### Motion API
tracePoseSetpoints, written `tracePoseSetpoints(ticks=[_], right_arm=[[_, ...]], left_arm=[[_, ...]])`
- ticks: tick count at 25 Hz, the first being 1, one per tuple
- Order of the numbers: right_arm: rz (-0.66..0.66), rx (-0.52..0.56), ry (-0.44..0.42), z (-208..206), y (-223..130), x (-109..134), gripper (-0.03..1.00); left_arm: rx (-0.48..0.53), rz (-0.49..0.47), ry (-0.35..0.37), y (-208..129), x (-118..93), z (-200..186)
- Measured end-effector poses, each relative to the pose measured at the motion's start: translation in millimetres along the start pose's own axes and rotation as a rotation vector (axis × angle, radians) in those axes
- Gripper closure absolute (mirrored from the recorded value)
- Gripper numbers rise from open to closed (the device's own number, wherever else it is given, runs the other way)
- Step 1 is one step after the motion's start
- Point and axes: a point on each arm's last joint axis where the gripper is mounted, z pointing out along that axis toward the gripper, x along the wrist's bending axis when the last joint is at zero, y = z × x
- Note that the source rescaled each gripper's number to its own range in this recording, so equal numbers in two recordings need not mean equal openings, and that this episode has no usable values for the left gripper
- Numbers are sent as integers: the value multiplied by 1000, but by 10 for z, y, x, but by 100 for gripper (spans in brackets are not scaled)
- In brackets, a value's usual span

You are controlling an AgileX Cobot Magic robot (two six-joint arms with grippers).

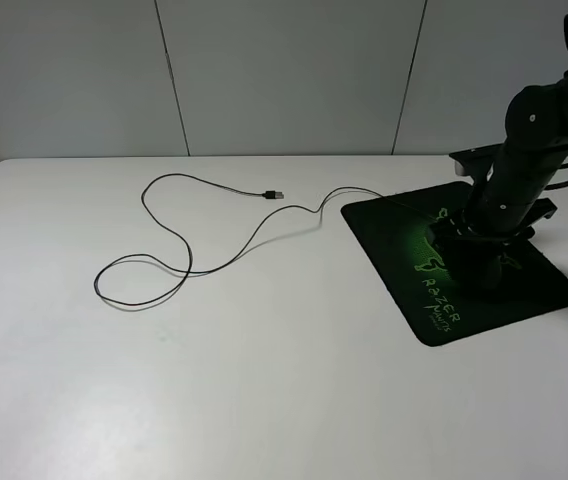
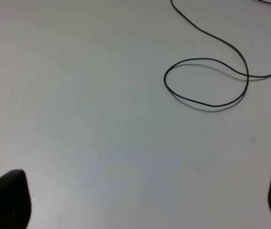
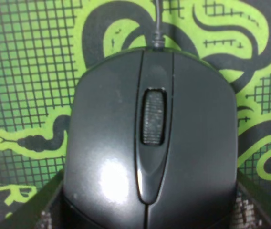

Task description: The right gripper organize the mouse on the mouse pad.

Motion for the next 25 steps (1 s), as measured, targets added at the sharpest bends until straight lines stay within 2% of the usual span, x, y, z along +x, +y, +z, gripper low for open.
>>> tracePoseSetpoints(ticks=[5,6,8,10,11,15,25], right_arm=[[2,-2,1,0,2,1,96],[3,-4,2,0,4,2,87],[11,-15,7,0,14,6,34],[18,-27,10,-1,25,9,9],[22,-28,13,-1,26,12,5],[31,-30,19,-1,28,17,-3],[36,-87,15,-360,30,1,-3]], left_arm=[[0,0,0,0,0,0],[0,0,0,0,0,0],[0,0,0,0,0,0],[0,0,0,0,0,0],[0,0,0,0,0,0],[0,0,0,0,0,0],[0,0,0,0,0,0]])
